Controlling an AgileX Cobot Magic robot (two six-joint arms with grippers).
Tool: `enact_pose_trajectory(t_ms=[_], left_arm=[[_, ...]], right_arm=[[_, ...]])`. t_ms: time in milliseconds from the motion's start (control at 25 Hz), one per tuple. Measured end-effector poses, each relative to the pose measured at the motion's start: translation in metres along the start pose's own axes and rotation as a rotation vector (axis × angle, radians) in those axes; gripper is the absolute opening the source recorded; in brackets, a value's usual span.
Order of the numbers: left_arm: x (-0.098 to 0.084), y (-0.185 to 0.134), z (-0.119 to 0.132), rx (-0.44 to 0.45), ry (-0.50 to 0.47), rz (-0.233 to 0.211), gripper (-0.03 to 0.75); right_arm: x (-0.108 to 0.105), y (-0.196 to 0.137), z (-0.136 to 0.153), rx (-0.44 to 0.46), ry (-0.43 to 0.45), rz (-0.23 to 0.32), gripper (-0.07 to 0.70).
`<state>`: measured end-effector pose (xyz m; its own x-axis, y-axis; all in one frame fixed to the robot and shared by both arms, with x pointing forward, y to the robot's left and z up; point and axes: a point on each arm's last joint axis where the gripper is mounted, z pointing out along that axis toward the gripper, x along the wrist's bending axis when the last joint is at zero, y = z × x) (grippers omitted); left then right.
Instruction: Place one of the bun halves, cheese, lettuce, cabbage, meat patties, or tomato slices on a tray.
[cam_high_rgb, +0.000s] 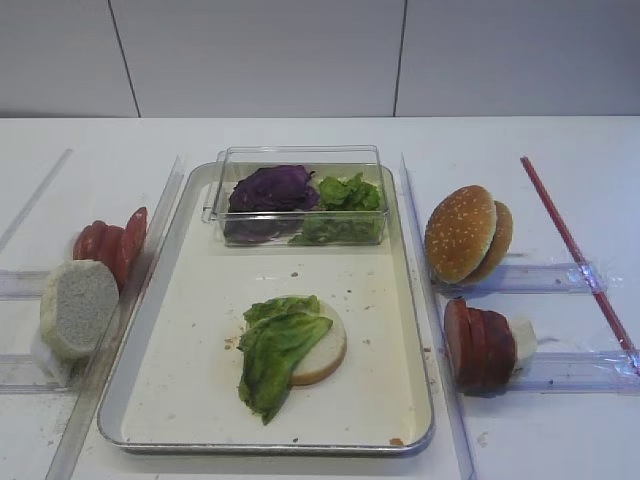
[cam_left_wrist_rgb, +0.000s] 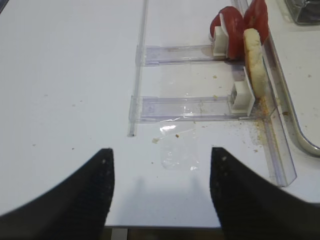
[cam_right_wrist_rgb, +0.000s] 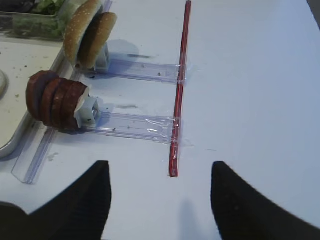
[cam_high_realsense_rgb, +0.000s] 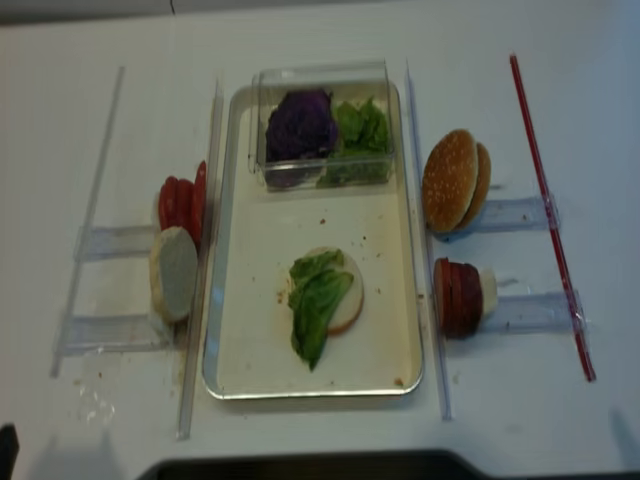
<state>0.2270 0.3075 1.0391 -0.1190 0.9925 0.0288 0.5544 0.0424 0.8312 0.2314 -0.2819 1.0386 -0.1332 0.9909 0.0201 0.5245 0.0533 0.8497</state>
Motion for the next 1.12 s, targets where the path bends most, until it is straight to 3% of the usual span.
enact_pose_trajectory(t_ms=[1120], left_arm=[[-0.0001,-0.001,0.0015,0.006,0.0,0.0,0.386]], right_arm=[[-0.0031,-0.0008,0.0004,0.006,-0.034,0.043,0.454]])
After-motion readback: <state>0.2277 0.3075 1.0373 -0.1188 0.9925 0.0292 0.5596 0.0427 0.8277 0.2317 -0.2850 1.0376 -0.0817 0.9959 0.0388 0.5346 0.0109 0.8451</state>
